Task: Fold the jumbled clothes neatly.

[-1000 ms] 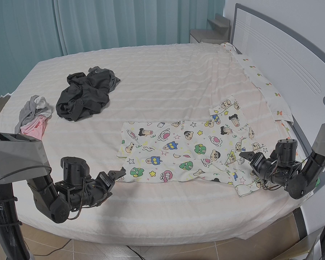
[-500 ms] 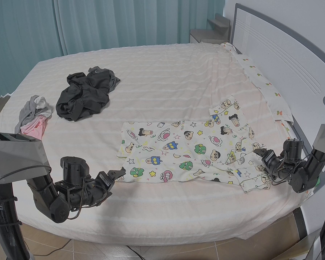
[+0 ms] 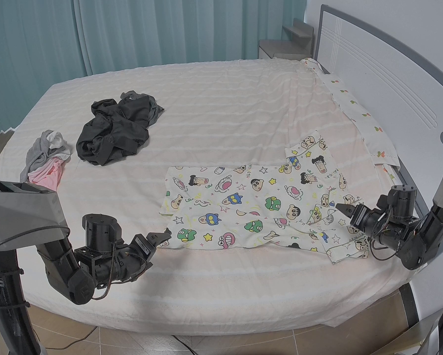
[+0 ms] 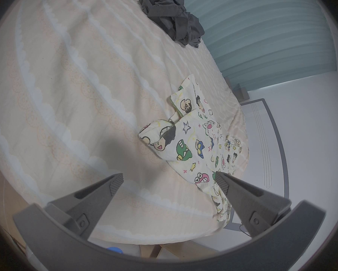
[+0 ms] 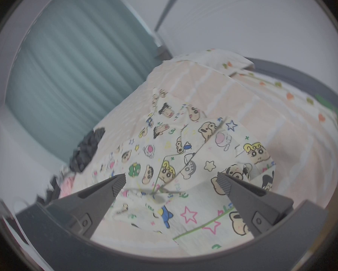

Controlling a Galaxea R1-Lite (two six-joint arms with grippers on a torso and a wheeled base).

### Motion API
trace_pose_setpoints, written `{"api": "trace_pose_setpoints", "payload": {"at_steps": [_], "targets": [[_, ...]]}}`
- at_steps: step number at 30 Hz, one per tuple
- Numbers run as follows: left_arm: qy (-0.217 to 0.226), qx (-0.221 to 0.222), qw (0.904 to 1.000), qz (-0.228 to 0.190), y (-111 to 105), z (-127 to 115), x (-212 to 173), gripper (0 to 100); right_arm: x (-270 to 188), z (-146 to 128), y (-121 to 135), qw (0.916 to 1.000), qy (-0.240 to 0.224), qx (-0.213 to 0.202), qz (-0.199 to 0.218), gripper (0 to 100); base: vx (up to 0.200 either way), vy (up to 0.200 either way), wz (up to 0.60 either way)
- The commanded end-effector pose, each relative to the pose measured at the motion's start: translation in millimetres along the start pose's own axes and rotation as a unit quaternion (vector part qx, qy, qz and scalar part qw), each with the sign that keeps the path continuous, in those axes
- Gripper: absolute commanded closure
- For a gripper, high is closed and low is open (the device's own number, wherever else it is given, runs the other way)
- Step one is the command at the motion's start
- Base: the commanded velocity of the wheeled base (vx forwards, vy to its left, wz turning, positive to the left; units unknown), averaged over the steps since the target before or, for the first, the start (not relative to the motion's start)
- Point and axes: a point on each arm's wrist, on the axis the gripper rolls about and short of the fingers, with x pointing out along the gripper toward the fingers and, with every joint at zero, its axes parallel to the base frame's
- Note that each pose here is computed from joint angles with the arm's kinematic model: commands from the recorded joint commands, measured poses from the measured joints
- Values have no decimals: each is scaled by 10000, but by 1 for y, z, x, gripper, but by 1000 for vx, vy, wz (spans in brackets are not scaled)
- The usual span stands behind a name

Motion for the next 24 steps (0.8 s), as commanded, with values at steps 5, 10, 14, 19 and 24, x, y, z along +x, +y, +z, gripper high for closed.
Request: {"api": "trace_pose_setpoints", "payload": {"at_steps": [5, 10, 14, 19, 24], "targets": [[-23, 9, 10000, -14, -1, 0, -1, 0, 19, -54, 15, 9876, 708, -1399, -122, 0, 0, 0, 0], [-20, 8, 10000, -7, -1, 0, -2, 0, 28, -67, 20, 9746, 739, -2096, -264, 0, 0, 0, 0], [-67, 26, 9999, -93, -1, 0, -3, 0, 38, -64, 21, 9704, 506, -2322, -434, 0, 0, 0, 0], [-133, 55, 9996, -229, 0, -1, -5, 0, 45, -59, 21, 9680, 355, -2416, -574, 0, 0, 0, 0], [-155, 64, 9995, -269, -1, -1, -6, 0, 51, -64, 17, 9661, 372, -2477, -631, 100, 0, 0, 0]]}}
